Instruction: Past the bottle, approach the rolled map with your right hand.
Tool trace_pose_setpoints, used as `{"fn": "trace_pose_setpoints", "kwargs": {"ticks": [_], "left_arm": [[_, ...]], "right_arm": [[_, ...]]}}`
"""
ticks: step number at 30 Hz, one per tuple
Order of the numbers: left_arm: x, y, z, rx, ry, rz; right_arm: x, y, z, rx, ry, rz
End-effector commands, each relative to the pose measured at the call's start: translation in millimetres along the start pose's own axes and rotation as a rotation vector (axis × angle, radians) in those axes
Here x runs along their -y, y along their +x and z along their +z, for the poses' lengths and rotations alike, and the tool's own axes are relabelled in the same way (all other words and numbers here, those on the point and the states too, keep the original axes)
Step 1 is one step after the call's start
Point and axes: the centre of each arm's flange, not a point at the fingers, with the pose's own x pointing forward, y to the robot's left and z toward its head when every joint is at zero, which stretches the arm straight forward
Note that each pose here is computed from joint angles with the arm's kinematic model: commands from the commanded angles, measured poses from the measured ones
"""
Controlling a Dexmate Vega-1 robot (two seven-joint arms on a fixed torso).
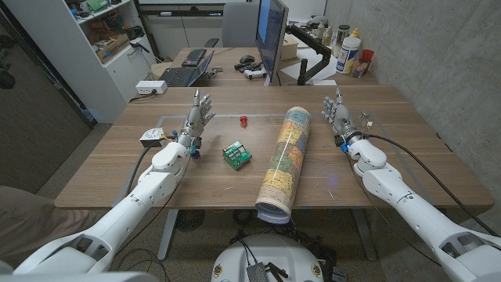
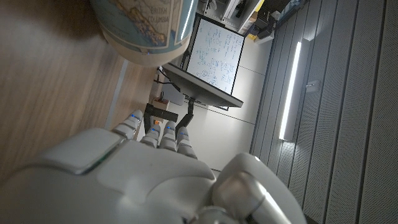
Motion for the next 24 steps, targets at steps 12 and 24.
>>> {"fn": "trace_pose_setpoints", "kwargs": {"ticks": [12,24], "left_arm": [[9.3,2.5,-0.7,-0.001,-0.004,-0.029],[10.8,0.2,2.1,0.012,-0.012,-0.043]], "right_arm": [[2.3,-4.5,7.2,0.020,-0.035,-0.018],[2.4,-10.1,19.0,0.048,-0.119,-0.031]]}}
